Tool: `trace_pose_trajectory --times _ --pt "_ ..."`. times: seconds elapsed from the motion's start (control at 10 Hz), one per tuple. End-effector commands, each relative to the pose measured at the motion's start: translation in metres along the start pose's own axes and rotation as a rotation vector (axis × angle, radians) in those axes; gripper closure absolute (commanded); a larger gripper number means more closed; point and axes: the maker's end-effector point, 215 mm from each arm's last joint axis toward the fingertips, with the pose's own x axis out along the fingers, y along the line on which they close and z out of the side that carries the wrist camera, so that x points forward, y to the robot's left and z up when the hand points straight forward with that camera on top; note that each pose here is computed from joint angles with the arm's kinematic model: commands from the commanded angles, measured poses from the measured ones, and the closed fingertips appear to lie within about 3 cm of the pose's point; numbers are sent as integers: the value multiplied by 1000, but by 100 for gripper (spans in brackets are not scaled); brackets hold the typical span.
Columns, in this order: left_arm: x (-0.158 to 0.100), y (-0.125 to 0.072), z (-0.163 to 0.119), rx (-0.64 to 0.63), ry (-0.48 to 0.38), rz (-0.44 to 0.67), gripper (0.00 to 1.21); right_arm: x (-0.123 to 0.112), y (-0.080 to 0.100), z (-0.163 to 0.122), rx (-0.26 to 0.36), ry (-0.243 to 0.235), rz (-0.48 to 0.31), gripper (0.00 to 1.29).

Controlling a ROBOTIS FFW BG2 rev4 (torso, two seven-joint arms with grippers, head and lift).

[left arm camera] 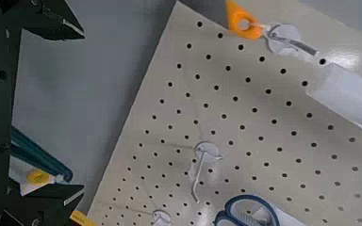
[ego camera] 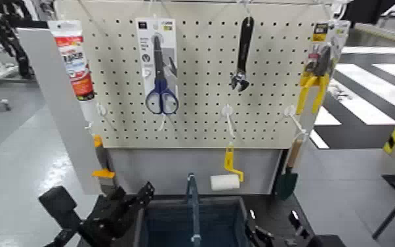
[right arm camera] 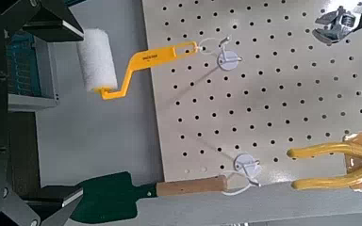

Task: Grasp the handle of the crate.

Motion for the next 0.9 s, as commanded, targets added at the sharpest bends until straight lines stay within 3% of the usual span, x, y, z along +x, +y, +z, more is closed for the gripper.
trace_pose_trajectory --times 0.1,0.5,0.9 --pt "5 -15 -19 -122 88 -59 14 0 -1 0 0 -1 -2 15" --pt "12 -33 -39 -253 219 -136 14 0 0 -1 5 1 -2 15" --pt "13 -65 -59 -446 329 -232 14 0 0 0 7 -2 -2 15"
